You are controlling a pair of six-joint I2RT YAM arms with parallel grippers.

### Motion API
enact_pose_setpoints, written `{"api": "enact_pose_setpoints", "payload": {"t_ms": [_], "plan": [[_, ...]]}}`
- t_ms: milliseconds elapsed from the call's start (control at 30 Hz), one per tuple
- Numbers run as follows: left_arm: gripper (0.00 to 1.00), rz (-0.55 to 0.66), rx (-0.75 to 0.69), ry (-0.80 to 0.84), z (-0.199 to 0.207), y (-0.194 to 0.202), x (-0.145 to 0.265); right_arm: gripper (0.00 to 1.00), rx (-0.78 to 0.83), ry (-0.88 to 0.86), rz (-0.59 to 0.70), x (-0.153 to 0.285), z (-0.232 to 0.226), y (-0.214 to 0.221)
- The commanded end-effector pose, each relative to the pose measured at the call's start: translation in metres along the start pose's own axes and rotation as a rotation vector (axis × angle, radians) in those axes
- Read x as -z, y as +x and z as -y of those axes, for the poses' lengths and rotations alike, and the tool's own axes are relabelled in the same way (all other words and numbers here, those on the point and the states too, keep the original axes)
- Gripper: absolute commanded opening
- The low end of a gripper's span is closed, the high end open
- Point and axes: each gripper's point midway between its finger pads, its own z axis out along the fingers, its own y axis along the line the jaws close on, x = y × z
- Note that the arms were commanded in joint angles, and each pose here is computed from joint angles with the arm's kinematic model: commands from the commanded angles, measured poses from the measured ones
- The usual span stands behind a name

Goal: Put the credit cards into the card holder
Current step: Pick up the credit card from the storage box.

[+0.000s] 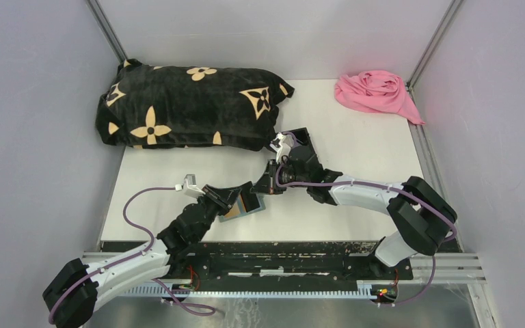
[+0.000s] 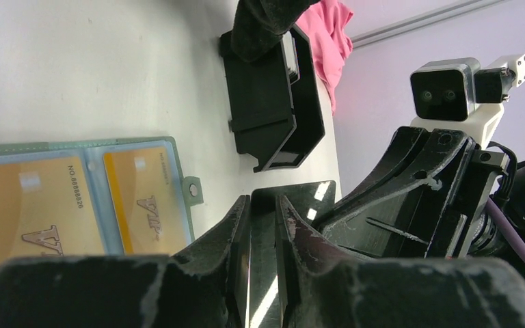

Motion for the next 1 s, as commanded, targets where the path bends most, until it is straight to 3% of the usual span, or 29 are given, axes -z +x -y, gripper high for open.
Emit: {"api": "enact_pose_setpoints", "payload": {"t_ms": [0, 700, 767, 867, 967], "plan": [[0.24, 0.029, -0.001, 0.085, 0.020, -0.008, 0.001, 0.01, 0.035, -0.061, -0.002, -0.009, -0.023, -0.005], [0.23, 0.041, -0.002, 0.092, 0.024, -0.011, 0.000, 0.01, 0.023, -0.039, -0.063, -0.024, -0.014, 0.011], [0.31, 0.042, -0.006, 0.070, 0.019, -0.011, 0.000, 0.01, 0.029, -0.031, -0.064, -0.024, -0.014, 0.010], [0.56, 0.060, -0.007, 0.030, 0.010, -0.014, 0.002, 0.01, 0.053, -0.001, -0.070, -0.023, -0.013, 0.007], [0.66, 0.087, -0.004, -0.019, -0.001, -0.020, 0.005, 0.01, 0.081, 0.046, -0.084, -0.023, -0.010, 0.004]]}}
